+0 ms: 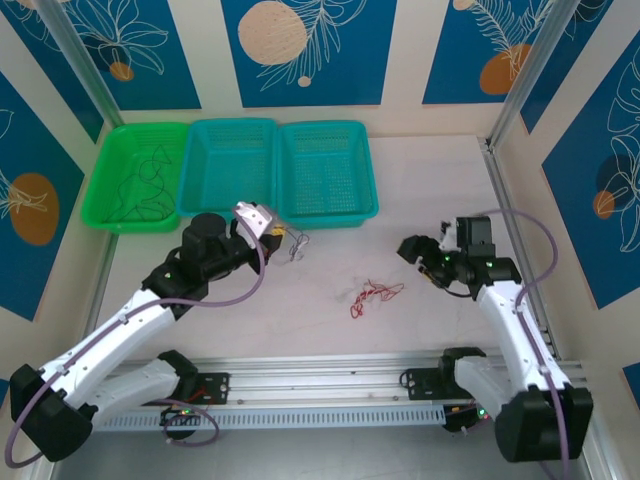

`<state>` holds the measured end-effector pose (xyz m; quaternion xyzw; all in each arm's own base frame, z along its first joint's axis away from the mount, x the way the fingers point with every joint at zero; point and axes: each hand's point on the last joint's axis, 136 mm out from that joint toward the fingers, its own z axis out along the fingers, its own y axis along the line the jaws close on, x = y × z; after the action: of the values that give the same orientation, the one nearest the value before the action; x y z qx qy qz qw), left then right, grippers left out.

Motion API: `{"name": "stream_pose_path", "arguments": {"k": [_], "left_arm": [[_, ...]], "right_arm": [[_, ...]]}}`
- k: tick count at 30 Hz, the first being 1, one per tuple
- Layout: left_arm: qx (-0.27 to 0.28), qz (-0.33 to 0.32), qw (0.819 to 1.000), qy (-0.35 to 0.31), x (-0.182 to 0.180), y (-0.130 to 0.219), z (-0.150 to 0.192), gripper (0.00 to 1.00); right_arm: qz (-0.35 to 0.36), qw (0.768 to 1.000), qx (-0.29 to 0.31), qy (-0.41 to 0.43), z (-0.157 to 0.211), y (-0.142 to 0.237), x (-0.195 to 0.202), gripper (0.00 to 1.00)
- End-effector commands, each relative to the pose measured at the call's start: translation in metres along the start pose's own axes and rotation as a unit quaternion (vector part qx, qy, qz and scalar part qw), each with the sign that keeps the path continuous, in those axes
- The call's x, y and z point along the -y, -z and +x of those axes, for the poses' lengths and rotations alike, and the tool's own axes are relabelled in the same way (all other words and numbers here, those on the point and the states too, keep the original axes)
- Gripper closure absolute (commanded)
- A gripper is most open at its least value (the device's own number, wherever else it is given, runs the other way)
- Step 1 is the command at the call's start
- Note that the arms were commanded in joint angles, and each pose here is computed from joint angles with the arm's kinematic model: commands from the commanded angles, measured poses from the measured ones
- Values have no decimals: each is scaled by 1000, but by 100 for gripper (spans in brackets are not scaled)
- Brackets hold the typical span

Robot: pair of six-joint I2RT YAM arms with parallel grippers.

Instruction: Untangle the cables

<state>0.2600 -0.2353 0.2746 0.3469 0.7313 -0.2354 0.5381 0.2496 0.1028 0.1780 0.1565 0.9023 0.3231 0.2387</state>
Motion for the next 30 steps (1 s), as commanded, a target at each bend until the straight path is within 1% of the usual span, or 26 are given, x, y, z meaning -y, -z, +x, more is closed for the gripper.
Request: {"name": "stream_pose_path", "arguments": {"k": [1, 2, 4, 6, 9, 10, 11, 13, 16, 19, 23, 24, 26, 27, 30], "left_arm": [[17, 27, 999, -8, 9, -1, -5, 100], [20, 29, 999, -7, 9, -2, -6, 100], [21, 30, 999, -6, 9, -2, -7, 100], [21, 28, 999, -5, 8, -2, -7, 100], [17, 25, 1000, -5, 8, 0, -5, 100], [16, 24, 1000, -6, 8, 1, -5, 100], [16, 23, 1000, -6, 8, 2, -5, 100], [16, 24, 1000, -7, 9, 3, -5, 100], [18, 23, 1000, -7, 9, 4, -5, 100], [18, 18, 1000, -6, 7, 5, -5, 100], [19, 5, 1000, -5, 3, 7, -5, 100], [18, -3, 1000, -5, 0, 7, -5, 100], [18, -18, 1000, -4, -5, 8, -5, 100], [18, -28, 999, -3, -8, 9, -5, 100], [22, -73, 997, 0, -22, 18, -9, 100]], "right_arm": [[-90, 977, 12, 191, 3, 18, -76, 23], [-115, 968, -3, 222, 13, 14, -94, 24], [-153, 953, -30, 259, 33, 0, -119, 25], [-183, 939, -44, 287, 53, -17, -141, 26], [-206, 918, -47, 336, 81, -43, -165, 26], [-220, 906, -48, 358, 91, -50, -174, 26], [-229, 899, -48, 371, 98, -55, -179, 26], [-237, 892, -47, 383, 107, -69, -183, 26], [-227, 892, -37, 388, 108, -89, -176, 30], [-209, 896, -26, 390, 103, -99, -171, 43], [-215, 896, -48, 386, 109, -105, -169, 64], [-216, 895, -56, 385, 111, -106, -170, 70], [-207, 900, -67, 377, 112, -110, -166, 88], [-199, 906, -69, 368, 110, -111, -163, 99], [-147, 935, -52, 319, 93, -116, -139, 100]]}}
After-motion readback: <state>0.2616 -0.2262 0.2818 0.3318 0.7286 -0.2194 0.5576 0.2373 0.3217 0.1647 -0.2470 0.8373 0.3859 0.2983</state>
